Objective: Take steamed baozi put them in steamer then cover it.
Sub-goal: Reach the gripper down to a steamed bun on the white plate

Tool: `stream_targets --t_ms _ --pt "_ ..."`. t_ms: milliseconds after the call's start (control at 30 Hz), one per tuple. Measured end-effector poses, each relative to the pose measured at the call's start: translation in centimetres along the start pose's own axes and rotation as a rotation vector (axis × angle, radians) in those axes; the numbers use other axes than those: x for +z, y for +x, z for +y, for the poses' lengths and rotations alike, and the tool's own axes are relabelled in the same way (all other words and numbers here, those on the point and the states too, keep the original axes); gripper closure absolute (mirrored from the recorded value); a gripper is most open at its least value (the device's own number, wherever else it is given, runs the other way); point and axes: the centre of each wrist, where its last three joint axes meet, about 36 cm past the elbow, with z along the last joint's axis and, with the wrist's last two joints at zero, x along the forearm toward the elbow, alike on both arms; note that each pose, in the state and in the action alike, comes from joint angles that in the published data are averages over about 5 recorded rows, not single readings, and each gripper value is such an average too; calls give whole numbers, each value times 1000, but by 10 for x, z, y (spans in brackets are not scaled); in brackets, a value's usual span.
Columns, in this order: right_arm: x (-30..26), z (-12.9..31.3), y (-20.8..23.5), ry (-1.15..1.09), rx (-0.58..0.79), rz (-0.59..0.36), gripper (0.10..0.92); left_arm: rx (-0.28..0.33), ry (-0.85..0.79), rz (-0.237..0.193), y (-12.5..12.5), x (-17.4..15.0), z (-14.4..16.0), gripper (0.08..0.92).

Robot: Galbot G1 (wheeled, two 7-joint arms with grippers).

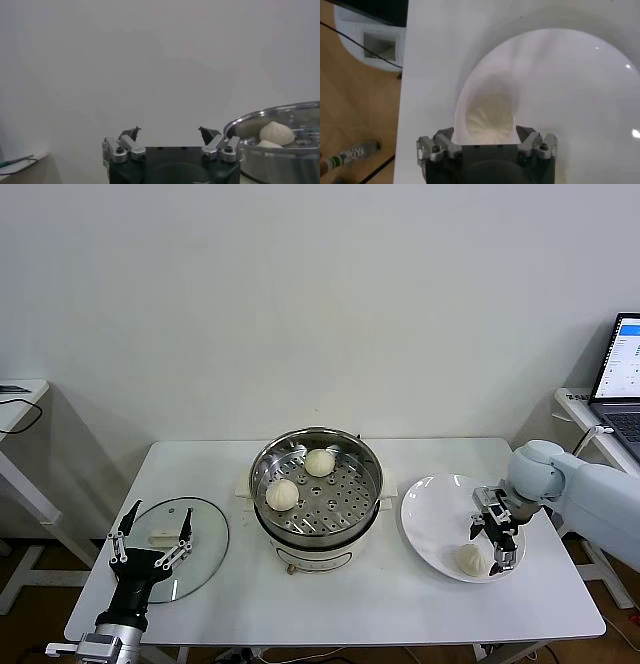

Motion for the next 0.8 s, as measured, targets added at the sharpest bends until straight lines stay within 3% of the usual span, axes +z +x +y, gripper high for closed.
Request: stream_targets --t_ms 500,800 --pt "-5 -7 -18 -1 -1 -1 201 -3 0 1 -2 1 0 177" --pt "-7 -11 -21 -1 -2 0 365 -7 -1 -2 -3 1 1 177"
